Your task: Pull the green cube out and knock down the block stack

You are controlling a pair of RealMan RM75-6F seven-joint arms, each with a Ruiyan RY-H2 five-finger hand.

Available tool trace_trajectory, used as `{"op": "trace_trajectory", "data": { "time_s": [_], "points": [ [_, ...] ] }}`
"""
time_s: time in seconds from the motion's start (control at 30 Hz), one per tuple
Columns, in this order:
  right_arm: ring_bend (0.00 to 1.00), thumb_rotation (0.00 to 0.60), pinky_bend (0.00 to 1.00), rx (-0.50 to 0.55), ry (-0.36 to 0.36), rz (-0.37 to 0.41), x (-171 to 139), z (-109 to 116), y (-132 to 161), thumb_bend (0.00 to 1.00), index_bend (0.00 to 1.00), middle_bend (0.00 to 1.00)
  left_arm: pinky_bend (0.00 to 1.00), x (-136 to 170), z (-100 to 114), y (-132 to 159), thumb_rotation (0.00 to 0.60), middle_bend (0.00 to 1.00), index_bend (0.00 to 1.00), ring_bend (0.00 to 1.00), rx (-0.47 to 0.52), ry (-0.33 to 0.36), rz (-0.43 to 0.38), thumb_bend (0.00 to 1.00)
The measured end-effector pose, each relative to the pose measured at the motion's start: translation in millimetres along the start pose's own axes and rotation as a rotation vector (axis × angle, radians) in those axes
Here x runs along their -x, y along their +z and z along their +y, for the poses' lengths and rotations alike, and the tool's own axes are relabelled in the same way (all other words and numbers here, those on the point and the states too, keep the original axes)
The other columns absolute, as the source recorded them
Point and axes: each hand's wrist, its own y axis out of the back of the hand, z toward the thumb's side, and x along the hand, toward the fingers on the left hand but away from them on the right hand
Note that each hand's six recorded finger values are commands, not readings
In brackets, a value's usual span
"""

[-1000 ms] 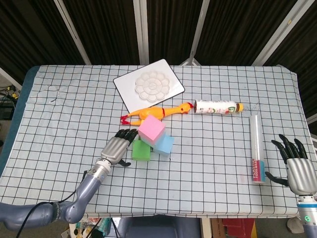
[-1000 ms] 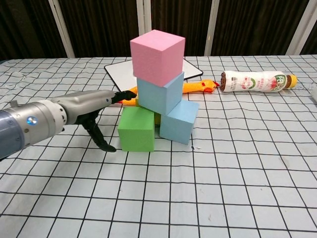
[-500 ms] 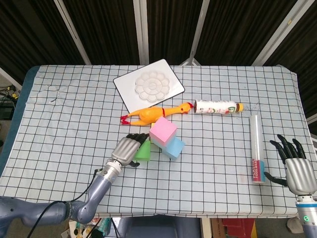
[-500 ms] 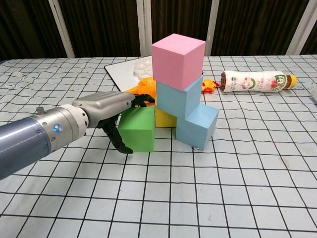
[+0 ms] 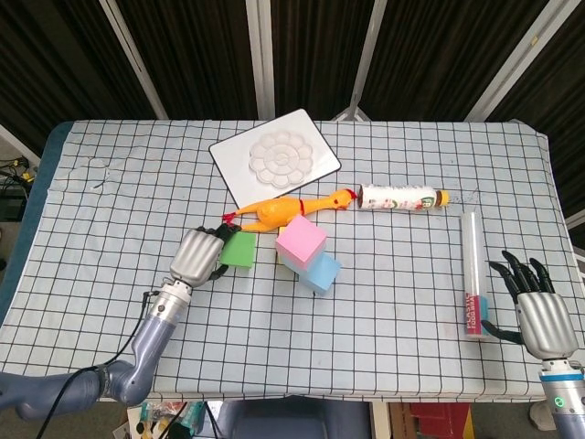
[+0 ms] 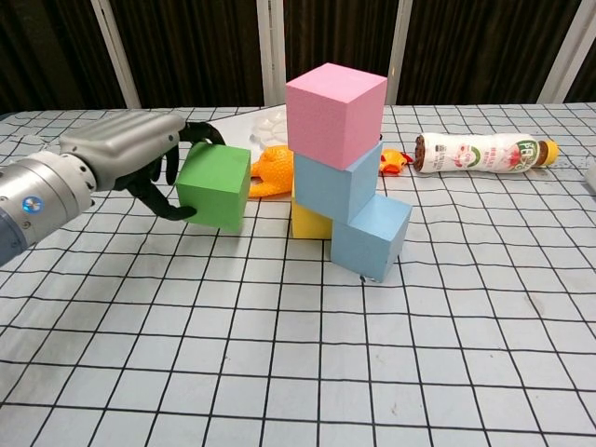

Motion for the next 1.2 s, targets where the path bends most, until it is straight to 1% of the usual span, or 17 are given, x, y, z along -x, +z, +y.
{"op": "trace_trajectory", "data": {
  "time_s": [0.1, 0.2, 0.27, 0.33, 0.4, 0.47, 0.57, 0.63, 0.7, 0.77, 0.83, 0.87, 0.97, 1.07, 1.13, 1.2],
  "points": [
    [0.16, 0.600, 0.04, 0.003, -0.002, 0.001, 0, 0, 0, 0.03, 0.18, 0.07, 0.50, 7, 8, -19, 0.600, 0.35, 0.24, 0.51, -0.045, 0.040, 0.001, 0.42],
    [0.16, 0.600, 0.04, 0.006, 0.001, 0.002, 0, 0, 0, 0.03, 0.18, 0.07, 0.49, 21, 14, -44, 0.600, 0.35, 0.24, 0.51, -0.133, 0.071, 0.013, 0.42],
    [0.16, 0.600, 0.04, 0.006, 0.000, 0.003, 0, 0, 1, 0.03, 0.18, 0.07, 0.49, 32, 14, -60, 0.600, 0.34, 0.24, 0.50, -0.180, 0.062, 0.017, 0.42],
    [0.16, 0.600, 0.04, 0.008, -0.003, 0.005, 0, 1, 1, 0.03, 0.18, 0.07, 0.48, 41, 13, -73, 0.600, 0.34, 0.24, 0.50, -0.203, 0.047, 0.029, 0.42],
    [0.16, 0.600, 0.04, 0.008, -0.006, 0.006, 0, 2, 2, 0.03, 0.18, 0.07, 0.48, 51, 14, -85, 0.600, 0.33, 0.23, 0.50, -0.212, 0.036, 0.047, 0.41],
    [0.16, 0.600, 0.04, 0.008, -0.008, 0.004, 0, 3, 1, 0.03, 0.18, 0.07, 0.47, 56, 15, -93, 0.600, 0.32, 0.23, 0.49, -0.205, 0.026, 0.055, 0.38],
    [0.16, 0.600, 0.04, 0.008, -0.009, 0.000, 2, 3, 1, 0.03, 0.18, 0.07, 0.44, 62, 14, -99, 0.600, 0.29, 0.21, 0.45, -0.175, -0.003, 0.053, 0.33],
    [0.16, 0.600, 0.04, 0.007, -0.007, -0.003, 2, 3, 0, 0.03, 0.18, 0.07, 0.39, 65, 13, -101, 0.600, 0.25, 0.19, 0.39, -0.143, -0.026, 0.048, 0.29],
    [0.16, 0.600, 0.04, 0.007, -0.007, -0.004, 2, 3, 0, 0.03, 0.18, 0.07, 0.31, 67, 11, -102, 0.600, 0.20, 0.15, 0.31, -0.099, -0.057, 0.046, 0.24],
    [0.16, 0.600, 0.04, 0.008, -0.009, -0.004, 2, 3, 0, 0.03, 0.18, 0.07, 0.20, 68, 9, -105, 0.600, 0.11, 0.08, 0.16, -0.053, -0.095, 0.049, 0.17],
    [0.16, 0.600, 0.04, 0.008, -0.010, -0.004, 1, 3, 0, 0.03, 0.18, 0.07, 0.12, 69, 7, -108, 0.600, 0.05, 0.02, 0.05, -0.024, -0.134, 0.053, 0.12],
    [0.16, 0.600, 0.04, 0.008, -0.009, -0.004, 0, 3, -1, 0.03, 0.18, 0.07, 0.09, 70, 5, -109, 0.600, 0.03, 0.00, 0.01, -0.004, -0.164, 0.054, 0.10],
    [0.16, 0.600, 0.04, 0.008, -0.009, -0.006, -1, 3, -1, 0.03, 0.18, 0.07, 0.05, 72, 3, -111, 0.600, 0.00, 0.00, 0.00, 0.063, -0.244, 0.061, 0.07],
    [0.16, 0.600, 0.04, 0.006, -0.010, -0.005, -1, 3, -1, 0.03, 0.18, 0.07, 0.04, 71, 9, -115, 0.600, 0.00, 0.00, 0.00, 0.135, -0.297, 0.076, 0.06],
    [0.16, 0.600, 0.04, -0.001, -0.013, -0.006, -1, 3, -1, 0.03, 0.18, 0.07, 0.04, 66, 18, -115, 0.600, 0.00, 0.00, 0.00, 0.171, -0.290, 0.081, 0.06],
    [0.16, 0.600, 0.04, -0.011, -0.015, -0.006, 0, 3, -1, 0.03, 0.18, 0.07, 0.04, 58, 29, -110, 0.600, 0.00, 0.00, 0.00, 0.212, -0.255, 0.075, 0.05]
  ]
}}
